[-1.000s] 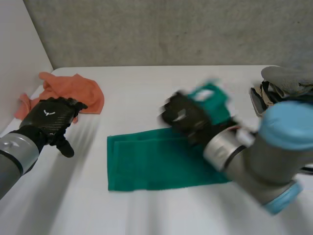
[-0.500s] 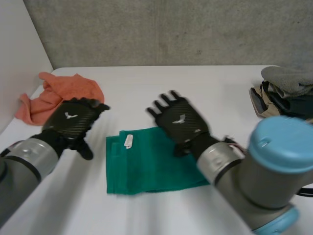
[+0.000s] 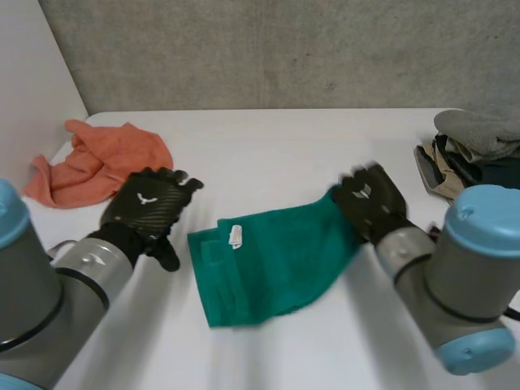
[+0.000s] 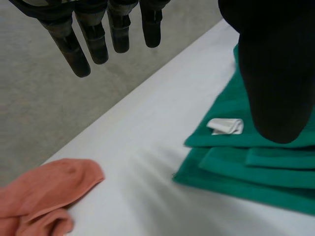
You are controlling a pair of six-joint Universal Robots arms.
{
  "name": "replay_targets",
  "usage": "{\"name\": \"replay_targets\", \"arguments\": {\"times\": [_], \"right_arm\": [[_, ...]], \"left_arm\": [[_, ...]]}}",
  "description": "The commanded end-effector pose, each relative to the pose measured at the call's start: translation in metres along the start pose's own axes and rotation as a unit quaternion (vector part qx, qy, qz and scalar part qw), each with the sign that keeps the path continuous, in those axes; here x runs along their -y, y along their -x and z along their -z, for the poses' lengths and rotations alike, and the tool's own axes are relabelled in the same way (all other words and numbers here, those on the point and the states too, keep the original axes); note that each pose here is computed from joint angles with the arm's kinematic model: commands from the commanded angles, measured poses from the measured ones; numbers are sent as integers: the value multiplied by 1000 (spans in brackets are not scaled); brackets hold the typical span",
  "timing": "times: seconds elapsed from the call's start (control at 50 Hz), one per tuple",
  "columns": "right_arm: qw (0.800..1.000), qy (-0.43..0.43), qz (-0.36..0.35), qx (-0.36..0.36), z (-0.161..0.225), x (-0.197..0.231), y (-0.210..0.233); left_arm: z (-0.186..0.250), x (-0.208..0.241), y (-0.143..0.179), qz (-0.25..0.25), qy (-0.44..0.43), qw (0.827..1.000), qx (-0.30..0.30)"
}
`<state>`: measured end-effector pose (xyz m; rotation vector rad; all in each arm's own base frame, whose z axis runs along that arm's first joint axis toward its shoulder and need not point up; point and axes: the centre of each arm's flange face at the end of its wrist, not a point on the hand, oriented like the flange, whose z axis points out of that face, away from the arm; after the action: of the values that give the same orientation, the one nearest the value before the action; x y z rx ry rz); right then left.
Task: Fold the laundry.
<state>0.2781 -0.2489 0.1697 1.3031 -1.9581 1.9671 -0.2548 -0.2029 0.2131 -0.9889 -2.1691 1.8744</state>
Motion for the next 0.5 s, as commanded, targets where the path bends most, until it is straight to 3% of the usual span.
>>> {"name": "replay_targets", "arguments": {"times": [0.02,0.1,0.2,0.3,0.5], "right_arm": [[969,-209,58,120,40,101,89],[949,-217,77,215,53,95,142],[959,-161,92,212,39,85,155],[982,-92,50,159,25,88,129],[976,-75,-153,135,16,103,55]], "left_arm": [[12,0,32,18,-2,998,54],[17,-5,41,33,4,997,71],[19,-12,45,53,13,996,75],[17,-8,43,62,3,996,62],[15,20,29,77,-35,996,33]]}}
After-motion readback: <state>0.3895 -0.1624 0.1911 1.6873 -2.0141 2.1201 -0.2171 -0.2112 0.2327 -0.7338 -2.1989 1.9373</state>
